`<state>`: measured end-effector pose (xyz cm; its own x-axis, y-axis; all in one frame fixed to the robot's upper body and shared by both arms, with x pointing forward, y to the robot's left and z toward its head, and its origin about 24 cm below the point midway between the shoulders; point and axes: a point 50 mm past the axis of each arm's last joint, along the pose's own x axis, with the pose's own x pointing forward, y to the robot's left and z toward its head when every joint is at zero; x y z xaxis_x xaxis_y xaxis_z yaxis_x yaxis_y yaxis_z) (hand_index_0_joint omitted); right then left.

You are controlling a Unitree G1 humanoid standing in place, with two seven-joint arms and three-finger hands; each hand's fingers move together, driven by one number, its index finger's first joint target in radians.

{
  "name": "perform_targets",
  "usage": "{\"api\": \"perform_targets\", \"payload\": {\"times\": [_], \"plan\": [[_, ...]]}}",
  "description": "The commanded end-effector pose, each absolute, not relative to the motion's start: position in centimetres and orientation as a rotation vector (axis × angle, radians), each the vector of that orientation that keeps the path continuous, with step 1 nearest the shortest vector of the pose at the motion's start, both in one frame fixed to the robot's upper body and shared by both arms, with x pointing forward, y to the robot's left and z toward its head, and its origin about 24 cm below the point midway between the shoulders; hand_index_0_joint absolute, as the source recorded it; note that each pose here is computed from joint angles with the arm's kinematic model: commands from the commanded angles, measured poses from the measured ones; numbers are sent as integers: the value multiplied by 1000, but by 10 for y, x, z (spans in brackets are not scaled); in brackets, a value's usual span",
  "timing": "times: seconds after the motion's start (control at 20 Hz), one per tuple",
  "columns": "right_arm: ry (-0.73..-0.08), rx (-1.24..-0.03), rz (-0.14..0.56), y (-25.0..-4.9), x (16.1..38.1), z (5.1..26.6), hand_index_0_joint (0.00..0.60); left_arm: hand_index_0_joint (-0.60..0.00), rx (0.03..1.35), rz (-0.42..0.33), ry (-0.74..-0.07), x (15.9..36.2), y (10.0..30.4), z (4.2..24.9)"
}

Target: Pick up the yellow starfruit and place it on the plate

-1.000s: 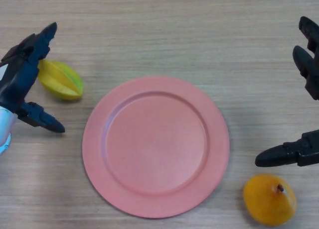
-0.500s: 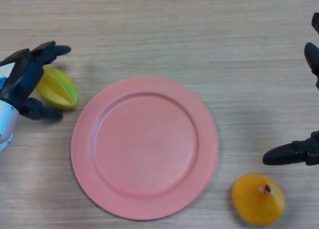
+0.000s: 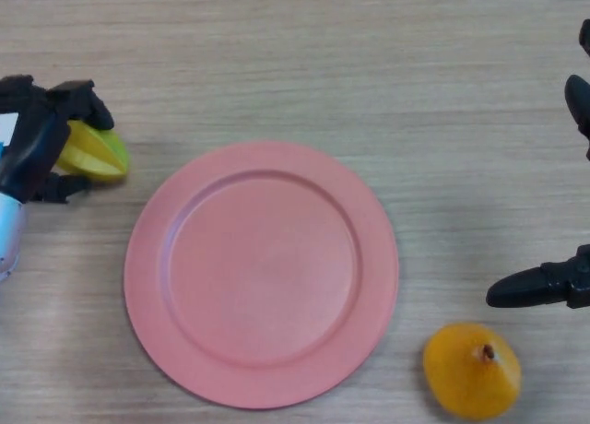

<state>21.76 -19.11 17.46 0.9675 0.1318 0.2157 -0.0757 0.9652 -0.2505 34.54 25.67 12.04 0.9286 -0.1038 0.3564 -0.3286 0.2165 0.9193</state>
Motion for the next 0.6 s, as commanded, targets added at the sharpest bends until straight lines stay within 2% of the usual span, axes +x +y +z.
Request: {"api": "perform_targets", "payload": {"times": [0.05, 0.2, 0.25, 0.3, 0.35, 0.4, 0.45, 0.6], "plan": [[-453, -278, 85, -194, 205, 207, 0, -600, 1293, 461, -624, 333, 285, 189], [-447, -282, 85, -193, 206, 205, 0, -600, 1239, 422, -677, 321, 274, 201], [-443, -277, 91, -192, 206, 205, 0, -600, 1231, 370, -714, 313, 261, 203], [-444, -278, 90, -192, 206, 205, 0, -600, 1242, 348, -723, 310, 256, 202], [-440, -274, 89, -192, 206, 204, 0, -600, 1245, 327, -798, 301, 242, 203], [-439, -273, 89, -192, 206, 204, 0, -600, 1224, 320, -822, 297, 237, 204], [-440, -279, 91, -191, 207, 204, 0, -600, 1215, 239, -851, 289, 220, 201], [-448, -276, 94, -191, 207, 206, 0, -600, 1246, 141, -873, 276, 200, 191]]}}
